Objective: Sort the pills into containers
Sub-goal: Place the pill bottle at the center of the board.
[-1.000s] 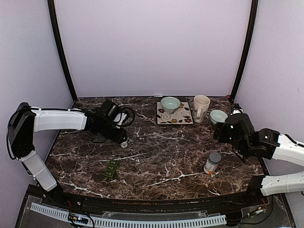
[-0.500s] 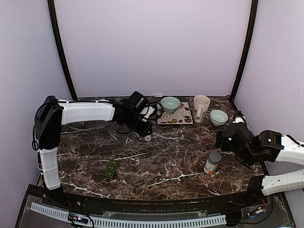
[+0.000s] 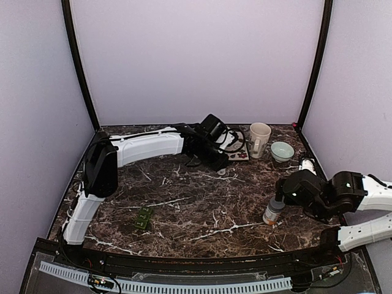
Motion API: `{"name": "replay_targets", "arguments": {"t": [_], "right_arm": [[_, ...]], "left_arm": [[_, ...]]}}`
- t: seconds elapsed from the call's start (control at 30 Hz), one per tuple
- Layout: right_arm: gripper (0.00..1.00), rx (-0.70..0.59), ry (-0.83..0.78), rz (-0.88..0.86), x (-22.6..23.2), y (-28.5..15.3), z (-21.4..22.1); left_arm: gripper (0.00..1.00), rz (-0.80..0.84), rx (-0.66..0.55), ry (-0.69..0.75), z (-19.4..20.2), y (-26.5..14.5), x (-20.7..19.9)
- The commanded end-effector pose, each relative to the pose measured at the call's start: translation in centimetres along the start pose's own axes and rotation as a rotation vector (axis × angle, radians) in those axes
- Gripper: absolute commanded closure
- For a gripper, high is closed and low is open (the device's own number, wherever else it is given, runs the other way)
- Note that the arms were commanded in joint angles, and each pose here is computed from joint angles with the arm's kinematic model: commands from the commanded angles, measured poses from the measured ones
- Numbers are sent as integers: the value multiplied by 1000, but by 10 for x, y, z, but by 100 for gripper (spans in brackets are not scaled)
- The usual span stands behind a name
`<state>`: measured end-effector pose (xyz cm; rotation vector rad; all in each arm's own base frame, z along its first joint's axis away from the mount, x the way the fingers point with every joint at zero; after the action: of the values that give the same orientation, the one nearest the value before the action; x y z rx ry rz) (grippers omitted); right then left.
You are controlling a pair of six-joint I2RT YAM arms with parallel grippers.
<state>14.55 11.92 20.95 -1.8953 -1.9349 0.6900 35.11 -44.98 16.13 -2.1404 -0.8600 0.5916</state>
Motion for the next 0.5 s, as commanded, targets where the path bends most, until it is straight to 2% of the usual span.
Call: {"name": "replay_targets", "arguments": {"t": [0.0, 0.47], "right_arm": [[4, 20, 14, -27, 7, -5, 2], [3, 93, -1, -63, 22, -1, 24]], "left_arm": [[100, 2, 10, 65, -5, 5, -19], [100, 67, -47, 139, -11, 30, -60]]}}
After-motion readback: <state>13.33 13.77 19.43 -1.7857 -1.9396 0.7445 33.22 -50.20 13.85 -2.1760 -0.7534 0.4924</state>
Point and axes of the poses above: each gripper's point midway between its finger pads, its own y axis out along the fingers, its own x axis along the line the jaws close on, z = x × y, the point moved 6 cm from there along -y, back along the fingers, and after that the axes turned 13 degrees about -y, right-handed, at the moved point
